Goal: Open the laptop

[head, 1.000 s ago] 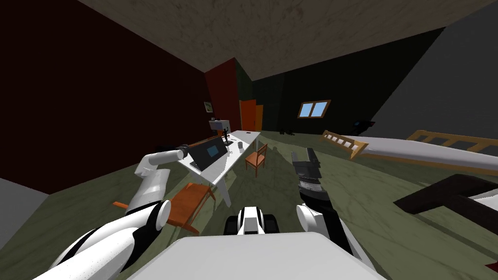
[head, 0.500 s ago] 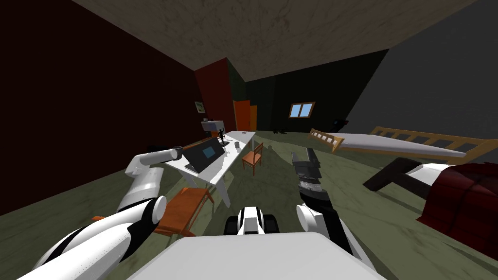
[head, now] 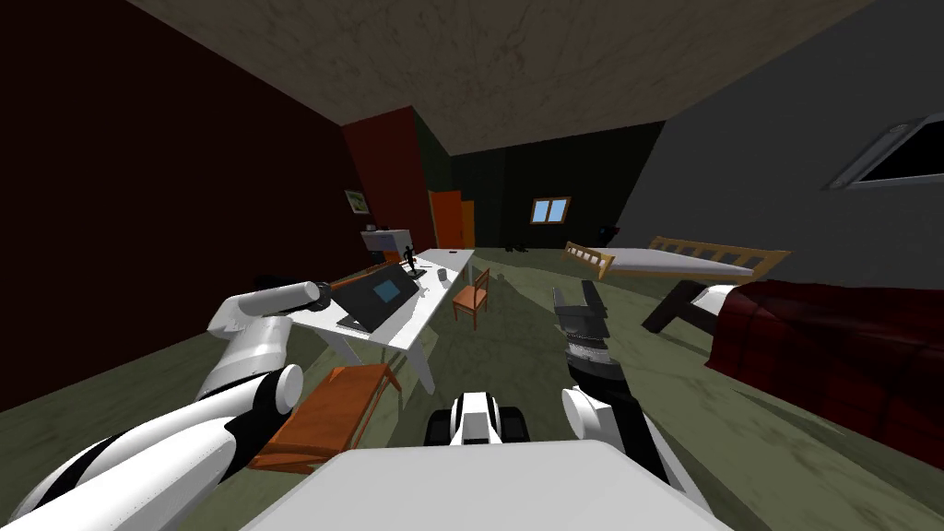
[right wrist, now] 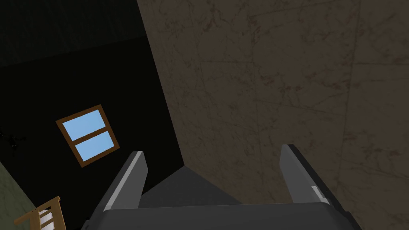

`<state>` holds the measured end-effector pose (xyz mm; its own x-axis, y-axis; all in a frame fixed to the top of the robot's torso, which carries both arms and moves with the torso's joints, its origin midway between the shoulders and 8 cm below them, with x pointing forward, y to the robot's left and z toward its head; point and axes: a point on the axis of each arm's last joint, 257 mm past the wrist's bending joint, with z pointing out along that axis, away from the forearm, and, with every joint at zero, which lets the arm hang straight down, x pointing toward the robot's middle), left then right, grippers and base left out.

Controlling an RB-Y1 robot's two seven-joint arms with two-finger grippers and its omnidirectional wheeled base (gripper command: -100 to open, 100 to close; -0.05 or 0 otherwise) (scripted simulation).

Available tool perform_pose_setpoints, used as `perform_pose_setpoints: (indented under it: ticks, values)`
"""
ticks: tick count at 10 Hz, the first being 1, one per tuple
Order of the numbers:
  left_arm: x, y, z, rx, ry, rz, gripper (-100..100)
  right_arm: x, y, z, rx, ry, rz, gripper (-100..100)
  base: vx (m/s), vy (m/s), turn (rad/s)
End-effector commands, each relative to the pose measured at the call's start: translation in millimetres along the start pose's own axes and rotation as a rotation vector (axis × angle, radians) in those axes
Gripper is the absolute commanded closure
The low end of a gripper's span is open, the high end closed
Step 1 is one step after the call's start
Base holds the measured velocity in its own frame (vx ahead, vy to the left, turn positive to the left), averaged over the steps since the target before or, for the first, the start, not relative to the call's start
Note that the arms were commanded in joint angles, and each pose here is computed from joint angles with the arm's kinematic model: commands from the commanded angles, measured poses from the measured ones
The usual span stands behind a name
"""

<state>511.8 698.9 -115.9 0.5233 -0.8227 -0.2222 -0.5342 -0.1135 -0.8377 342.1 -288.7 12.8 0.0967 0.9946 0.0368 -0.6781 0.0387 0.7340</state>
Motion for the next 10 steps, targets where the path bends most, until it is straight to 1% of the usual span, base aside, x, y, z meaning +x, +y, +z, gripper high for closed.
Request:
perform_pose_setpoints:
  ticks: [1,2,3,4,5,6,7,8,9,10]
  values:
    - [-16.1,20.3,5.6,-0.066,-0.009,-0.059,100,-0.1,0,-0.1,0.000,0.000,0.000,0,-0.064,0.050,-0.235]
    - [-15.5,28.1,8.5,-0.083,-0.007,-0.061,100,0.0,0,0.0,0.000,0.000,0.000,0,-0.060,0.049,-0.115]
    - [-15.2,31.3,9.6,-0.091,-0.006,-0.063,100,-0.1,0,-0.1,0.000,0.000,0.000,0,-0.024,0.027,0.002]
    - [-28.3,37.5,10.1,-0.120,-0.015,-0.104,100,-0.1,0,-0.1,0.000,0.000,0.000,0,-0.050,0.036,-0.178]
    - [-28.0,41.1,11.2,-0.128,-0.014,-0.105,100,0.0,0,0.0,0.000,0.000,0.000,0,-0.058,0.045,-0.143]
    - [-40.8,41.5,9.3,-0.144,-0.022,-0.146,100,0.0,0,-0.1,0.000,0.000,0.000,0,-0.081,0.054,-0.227]
    - [-39.6,51.0,12.1,-0.165,-0.020,-0.149,100,0.0,0,0.0,0.000,0.000,0.000,0,-0.081,0.057,-0.147]
    - [-46.0,30.3,9.8,-0.121,-0.034,-0.142,100,0.0,0,-0.1,0.000,0.000,0.000,0,-0.036,0.022,-0.019]
    - [-51.8,41.2,11.9,-0.148,-0.041,-0.190,100,-0.1,0,-0.1,0.000,0.000,0.000,0,-0.065,0.081,-0.187]
    - [-56.1,54.3,13.5,-0.180,-0.046,-0.236,100,-0.1,0,0.0,0.000,0.000,0.000,0,-0.142,0.190,-0.345]
